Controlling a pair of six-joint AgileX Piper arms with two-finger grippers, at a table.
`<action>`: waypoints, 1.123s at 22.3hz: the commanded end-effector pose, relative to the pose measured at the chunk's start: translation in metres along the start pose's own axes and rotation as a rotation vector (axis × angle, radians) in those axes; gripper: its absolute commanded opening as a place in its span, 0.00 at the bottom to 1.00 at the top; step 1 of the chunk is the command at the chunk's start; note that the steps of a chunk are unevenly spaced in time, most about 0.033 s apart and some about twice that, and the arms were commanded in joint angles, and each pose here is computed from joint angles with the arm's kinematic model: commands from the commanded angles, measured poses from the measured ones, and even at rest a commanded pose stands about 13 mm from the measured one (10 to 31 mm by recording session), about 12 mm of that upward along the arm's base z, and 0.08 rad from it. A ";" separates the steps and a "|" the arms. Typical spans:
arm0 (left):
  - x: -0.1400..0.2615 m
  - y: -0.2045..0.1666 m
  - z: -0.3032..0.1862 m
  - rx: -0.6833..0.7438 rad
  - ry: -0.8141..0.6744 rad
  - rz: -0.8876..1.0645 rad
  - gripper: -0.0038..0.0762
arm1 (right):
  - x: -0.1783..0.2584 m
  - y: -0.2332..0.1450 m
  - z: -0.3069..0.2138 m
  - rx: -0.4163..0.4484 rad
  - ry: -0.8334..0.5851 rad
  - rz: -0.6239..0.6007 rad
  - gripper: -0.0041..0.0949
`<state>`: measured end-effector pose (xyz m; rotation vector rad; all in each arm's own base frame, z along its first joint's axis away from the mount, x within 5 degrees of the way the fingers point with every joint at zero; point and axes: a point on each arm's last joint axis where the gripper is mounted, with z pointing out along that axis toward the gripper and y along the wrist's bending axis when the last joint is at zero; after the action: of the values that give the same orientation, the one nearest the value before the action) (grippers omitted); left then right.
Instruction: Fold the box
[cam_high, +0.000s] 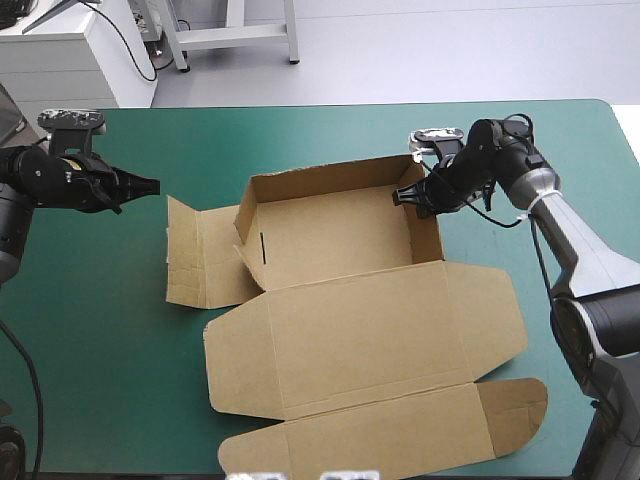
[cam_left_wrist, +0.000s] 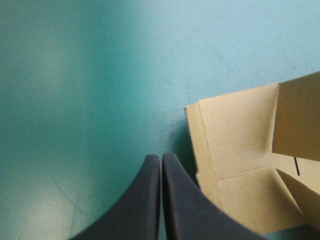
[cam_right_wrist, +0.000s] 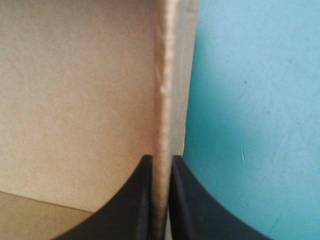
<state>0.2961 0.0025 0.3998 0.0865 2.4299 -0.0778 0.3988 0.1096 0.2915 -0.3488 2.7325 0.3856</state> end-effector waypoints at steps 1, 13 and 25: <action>-0.010 -0.003 -0.021 0.008 -0.109 -0.001 0.05 | -0.010 0.006 -0.021 -0.002 -0.119 -0.017 0.31; -0.010 -0.003 -0.021 0.006 -0.112 -0.005 0.04 | -0.035 0.021 -0.125 0.110 -0.283 -0.111 0.41; -0.009 -0.003 -0.021 0.010 -0.103 -0.008 0.04 | -0.009 0.011 -0.059 0.040 -0.042 -0.091 0.37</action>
<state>0.2958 0.0021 0.3996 0.0927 2.4330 -0.0814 0.3971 0.1074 0.3296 -0.4300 2.7249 0.3092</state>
